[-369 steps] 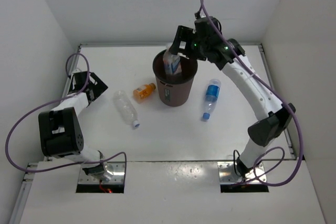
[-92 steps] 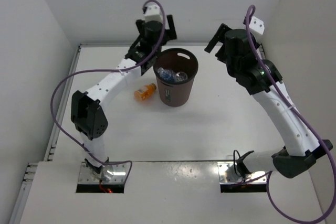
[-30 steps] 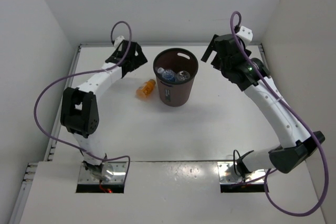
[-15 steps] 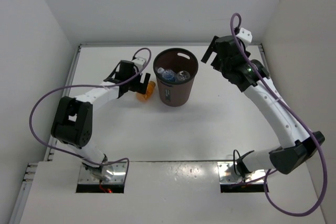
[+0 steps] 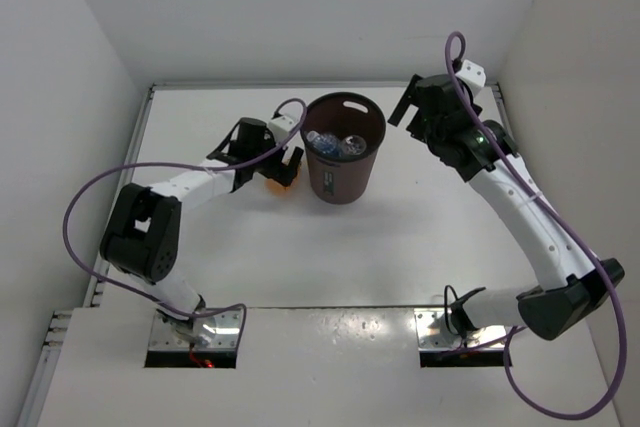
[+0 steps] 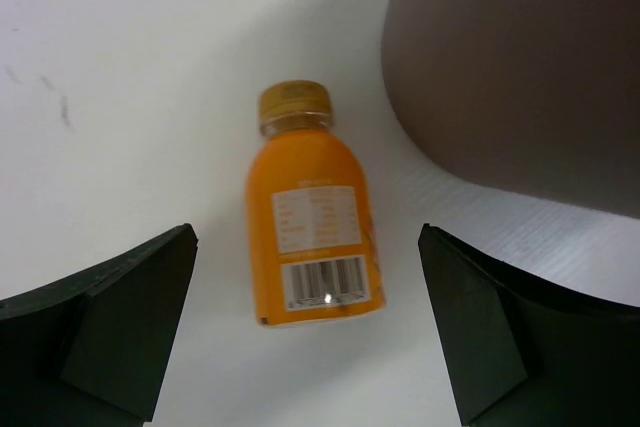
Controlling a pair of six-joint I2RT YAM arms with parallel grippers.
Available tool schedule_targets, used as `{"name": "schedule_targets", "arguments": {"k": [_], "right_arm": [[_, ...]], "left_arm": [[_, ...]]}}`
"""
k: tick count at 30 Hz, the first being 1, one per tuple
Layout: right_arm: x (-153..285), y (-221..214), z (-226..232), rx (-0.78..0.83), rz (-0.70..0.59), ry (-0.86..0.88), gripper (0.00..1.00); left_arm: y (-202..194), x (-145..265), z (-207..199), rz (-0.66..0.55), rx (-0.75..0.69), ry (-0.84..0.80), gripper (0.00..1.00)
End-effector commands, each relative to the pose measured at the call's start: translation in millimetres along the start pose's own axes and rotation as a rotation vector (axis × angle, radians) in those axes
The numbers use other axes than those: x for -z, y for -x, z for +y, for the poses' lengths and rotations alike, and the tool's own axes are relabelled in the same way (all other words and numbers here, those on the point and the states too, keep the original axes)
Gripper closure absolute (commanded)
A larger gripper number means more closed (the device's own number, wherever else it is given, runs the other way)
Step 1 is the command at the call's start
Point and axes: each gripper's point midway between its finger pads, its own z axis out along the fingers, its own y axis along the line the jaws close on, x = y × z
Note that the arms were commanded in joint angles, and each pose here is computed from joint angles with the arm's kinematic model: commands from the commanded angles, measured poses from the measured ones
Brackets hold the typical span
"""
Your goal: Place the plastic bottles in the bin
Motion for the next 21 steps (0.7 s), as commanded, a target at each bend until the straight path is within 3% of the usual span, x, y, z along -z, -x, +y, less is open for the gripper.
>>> {"name": "schedule_targets", "arguments": {"k": [1,12,15,21], "right_arm": [[5,6,-1,-0.036,-0.021,0.011,0.0],[3,3,-4,-0.036,-0.012,0.006,0.0],[3,4,-8,-0.041,-0.015,-0.002,0.0],[1,0,-10,-0.035,-0.008,-0.008,0.0]], "left_arm": [[-5,-7,-23,-0.006,-0.05,-0.07,0.0],[-37,-8,-17,0.069,-0.028,-0.002,0.04],[-38,-10,-16,0.07,-0.018,0.008,0.1],[-39,-13,-17,0.067,-0.018,-0.003,0.33]]}}
